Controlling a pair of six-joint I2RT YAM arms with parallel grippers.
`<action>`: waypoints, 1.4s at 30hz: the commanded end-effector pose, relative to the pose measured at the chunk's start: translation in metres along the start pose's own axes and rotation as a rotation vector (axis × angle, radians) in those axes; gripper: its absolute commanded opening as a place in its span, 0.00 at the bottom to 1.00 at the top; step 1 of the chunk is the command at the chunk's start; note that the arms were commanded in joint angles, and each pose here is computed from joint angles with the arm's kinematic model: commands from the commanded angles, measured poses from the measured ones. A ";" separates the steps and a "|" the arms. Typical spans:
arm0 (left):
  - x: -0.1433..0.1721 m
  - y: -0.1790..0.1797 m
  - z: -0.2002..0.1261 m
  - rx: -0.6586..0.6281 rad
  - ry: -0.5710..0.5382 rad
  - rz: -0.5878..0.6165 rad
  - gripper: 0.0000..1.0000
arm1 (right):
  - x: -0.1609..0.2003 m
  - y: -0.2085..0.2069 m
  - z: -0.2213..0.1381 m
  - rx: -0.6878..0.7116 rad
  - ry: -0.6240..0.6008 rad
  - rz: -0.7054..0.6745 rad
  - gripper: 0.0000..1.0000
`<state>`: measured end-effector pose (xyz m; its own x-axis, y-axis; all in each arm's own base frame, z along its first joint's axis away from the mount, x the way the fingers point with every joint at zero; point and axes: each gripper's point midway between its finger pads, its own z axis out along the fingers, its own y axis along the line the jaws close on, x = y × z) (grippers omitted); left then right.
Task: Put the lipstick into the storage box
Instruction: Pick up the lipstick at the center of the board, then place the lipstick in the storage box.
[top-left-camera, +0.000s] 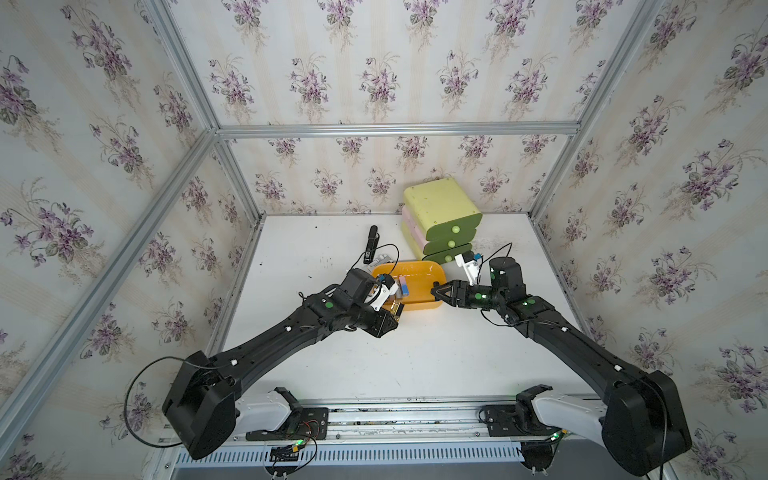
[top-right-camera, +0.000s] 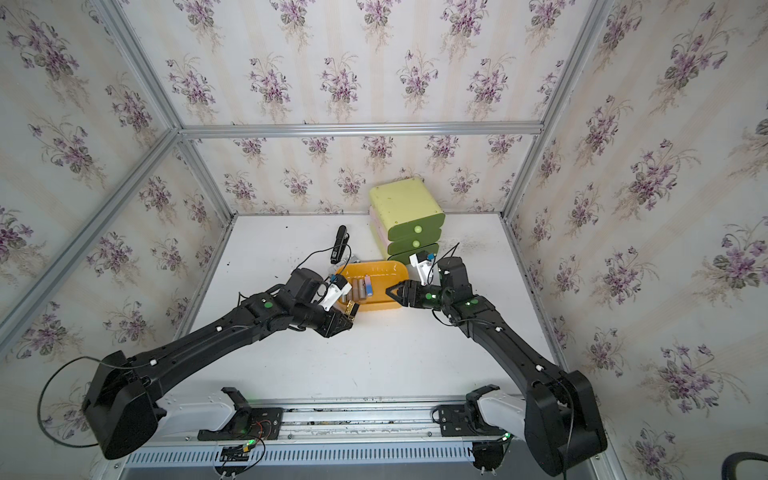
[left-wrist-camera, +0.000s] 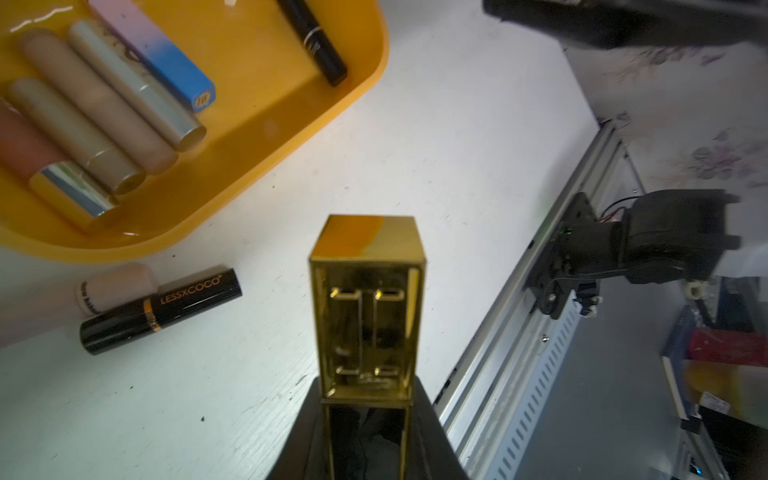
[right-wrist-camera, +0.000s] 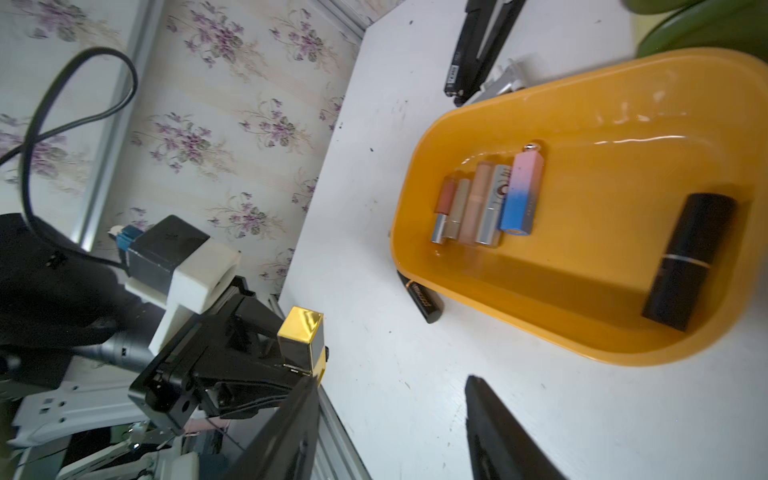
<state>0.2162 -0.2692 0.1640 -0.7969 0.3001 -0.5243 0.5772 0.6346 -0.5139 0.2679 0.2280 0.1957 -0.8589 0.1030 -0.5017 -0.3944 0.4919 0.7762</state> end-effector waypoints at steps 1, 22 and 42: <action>-0.019 -0.030 -0.019 0.166 -0.076 0.008 0.22 | -0.010 0.047 -0.007 -0.219 -0.012 -0.056 0.62; -0.069 -0.093 -0.088 0.479 -0.298 0.023 0.23 | -0.016 0.155 -0.028 -0.569 0.036 -0.249 0.83; -0.067 -0.098 -0.094 0.494 -0.307 0.034 0.23 | 0.003 0.192 0.008 -0.693 0.134 -0.252 0.73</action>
<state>0.1990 -0.2841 0.3049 -0.7502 0.0539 -0.6590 0.6520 0.2259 -0.7238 0.1954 0.3275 0.3298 -0.7538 -0.0809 -0.6521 -0.6388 -0.1426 0.7561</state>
